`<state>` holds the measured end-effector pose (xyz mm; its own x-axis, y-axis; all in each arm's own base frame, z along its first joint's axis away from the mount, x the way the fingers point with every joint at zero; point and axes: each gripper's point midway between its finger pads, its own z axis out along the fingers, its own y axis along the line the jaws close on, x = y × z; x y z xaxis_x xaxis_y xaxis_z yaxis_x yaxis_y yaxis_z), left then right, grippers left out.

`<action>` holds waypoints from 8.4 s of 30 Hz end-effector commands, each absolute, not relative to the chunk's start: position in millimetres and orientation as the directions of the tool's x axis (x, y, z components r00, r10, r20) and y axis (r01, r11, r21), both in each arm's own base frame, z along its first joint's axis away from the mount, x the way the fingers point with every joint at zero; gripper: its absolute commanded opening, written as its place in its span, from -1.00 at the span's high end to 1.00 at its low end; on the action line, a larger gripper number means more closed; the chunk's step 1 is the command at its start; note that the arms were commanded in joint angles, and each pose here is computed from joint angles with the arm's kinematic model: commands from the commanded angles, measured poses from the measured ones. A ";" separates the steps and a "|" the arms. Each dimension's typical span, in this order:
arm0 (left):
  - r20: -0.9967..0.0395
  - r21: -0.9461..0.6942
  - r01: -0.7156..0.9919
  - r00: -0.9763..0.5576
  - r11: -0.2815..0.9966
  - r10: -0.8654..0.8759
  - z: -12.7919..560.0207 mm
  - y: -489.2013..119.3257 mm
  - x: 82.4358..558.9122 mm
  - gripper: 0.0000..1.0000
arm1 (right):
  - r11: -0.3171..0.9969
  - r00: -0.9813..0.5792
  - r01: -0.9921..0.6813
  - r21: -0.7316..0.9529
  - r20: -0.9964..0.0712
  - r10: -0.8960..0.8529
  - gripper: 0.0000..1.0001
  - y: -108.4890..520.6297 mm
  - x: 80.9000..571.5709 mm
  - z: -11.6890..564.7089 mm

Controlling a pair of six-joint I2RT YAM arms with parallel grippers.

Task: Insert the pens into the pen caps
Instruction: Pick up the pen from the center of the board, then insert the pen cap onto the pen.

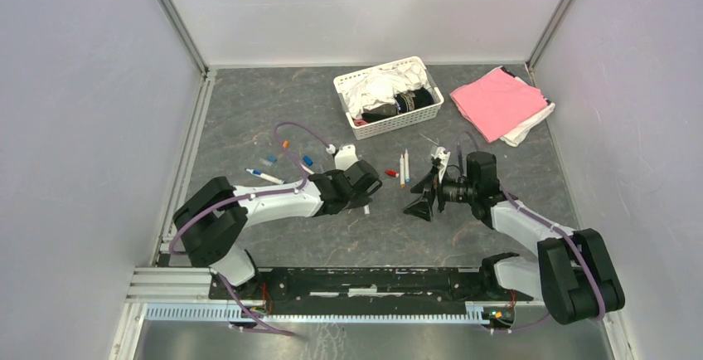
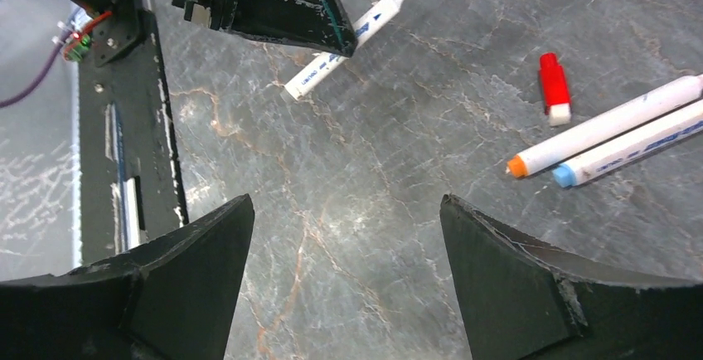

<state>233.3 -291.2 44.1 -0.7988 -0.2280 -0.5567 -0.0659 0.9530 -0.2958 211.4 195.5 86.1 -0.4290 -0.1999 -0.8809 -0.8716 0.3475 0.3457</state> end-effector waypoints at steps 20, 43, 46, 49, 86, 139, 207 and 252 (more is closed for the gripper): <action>-0.633 -0.598 0.205 -0.714 0.775 -0.299 116.5 -358.6 245.5 0.96 | 0.329 -0.553 -0.799 0.503 -0.830 -0.075 -0.79 213.2 217.0 96.6; -0.668 -0.693 0.358 -0.646 0.626 -0.370 163.6 -400.6 232.2 0.96 | 0.282 -0.693 -0.683 0.674 -0.720 0.043 -0.56 227.7 209.1 113.6; -0.670 -0.694 0.367 -0.643 0.620 -0.370 166.3 -403.1 228.7 0.96 | 0.296 -0.692 -0.679 0.672 -0.721 0.051 -0.37 227.2 211.3 113.1; -0.674 -0.692 0.370 -0.640 0.620 -0.370 167.4 -403.1 227.1 0.96 | 0.300 -0.703 -0.667 0.682 -0.709 0.050 -0.03 227.3 212.1 110.7; -0.994 -0.087 0.086 0.054 0.993 -0.092 231.0 -107.0 240.2 -0.78 | 0.351 -0.199 -0.929 0.115 -0.956 -0.213 1.00 175.2 246.3 157.7; -0.998 0.030 -0.260 -0.066 0.965 0.013 95.4 16.8 365.9 -1.00 | 0.397 -0.187 -0.911 0.109 -0.969 -0.163 0.99 146.2 250.3 173.3; -0.998 0.030 -0.258 -0.066 0.966 0.013 95.4 16.5 365.9 -1.00 | 0.488 -0.114 -0.868 -0.089 -0.922 -0.371 0.99 148.2 274.3 150.0; -0.998 0.030 -0.259 -0.067 0.965 0.013 95.2 16.6 365.9 -1.00 | 0.443 -0.083 -0.892 -0.090 -0.931 -0.357 0.99 156.7 263.7 159.2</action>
